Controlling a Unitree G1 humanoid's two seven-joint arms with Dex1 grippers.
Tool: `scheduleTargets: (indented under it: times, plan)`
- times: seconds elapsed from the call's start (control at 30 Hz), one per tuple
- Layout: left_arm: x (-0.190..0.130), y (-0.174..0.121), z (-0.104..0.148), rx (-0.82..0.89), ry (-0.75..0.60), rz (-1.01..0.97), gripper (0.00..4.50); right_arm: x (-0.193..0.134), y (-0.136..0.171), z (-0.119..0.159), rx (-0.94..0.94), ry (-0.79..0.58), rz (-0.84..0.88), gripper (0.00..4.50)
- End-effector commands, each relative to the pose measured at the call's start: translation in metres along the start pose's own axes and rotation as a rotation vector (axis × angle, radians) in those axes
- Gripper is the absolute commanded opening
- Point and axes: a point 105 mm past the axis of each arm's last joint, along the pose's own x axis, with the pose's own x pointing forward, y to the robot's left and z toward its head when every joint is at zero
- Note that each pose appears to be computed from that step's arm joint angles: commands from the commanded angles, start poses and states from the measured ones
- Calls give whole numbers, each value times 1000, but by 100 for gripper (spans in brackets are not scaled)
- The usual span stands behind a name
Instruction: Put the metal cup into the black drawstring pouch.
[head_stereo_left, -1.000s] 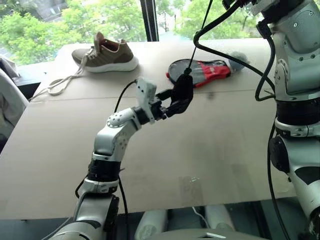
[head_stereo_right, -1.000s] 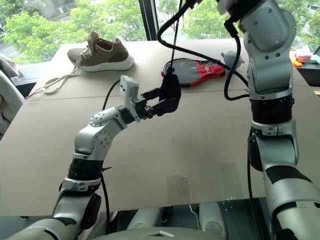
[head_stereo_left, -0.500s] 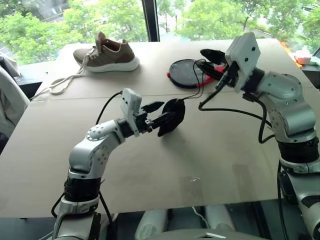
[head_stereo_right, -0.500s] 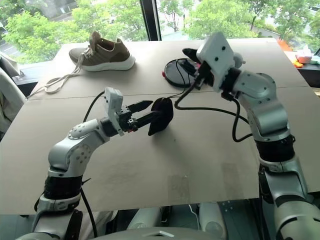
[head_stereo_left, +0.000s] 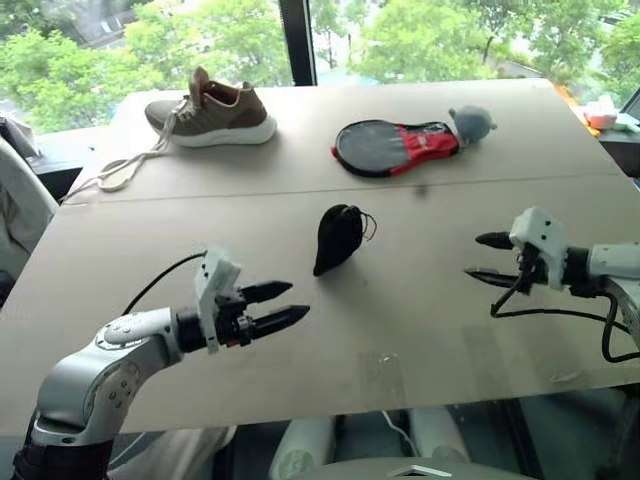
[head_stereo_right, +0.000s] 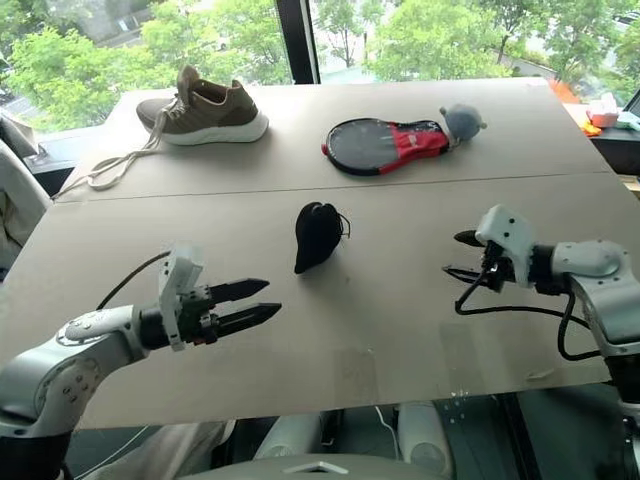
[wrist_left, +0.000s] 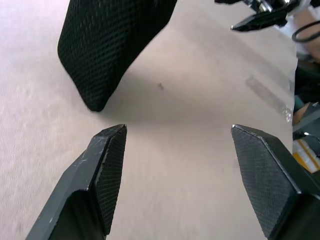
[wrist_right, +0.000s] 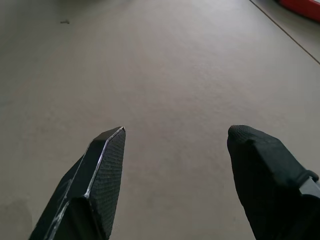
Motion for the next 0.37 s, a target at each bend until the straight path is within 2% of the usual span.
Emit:
scheduleTargets:
  times: [0.03, 0.1, 0.2, 0.37]
  plan:
    - [-11, 32, 2, 103, -47, 215, 344, -11, -4, -7, 78, -123, -28, 326]
    - [-15, 45, -4, 150, -54, 310, 344, -15, -4, -16, 136, -177, -40, 326]
    - [-18, 47, -16, 211, -31, 364, 344, -24, -2, -16, 158, -312, -45, 326]
    - [-24, 40, -23, 264, -29, 390, 344, -31, 4, -38, 186, -287, -30, 326]
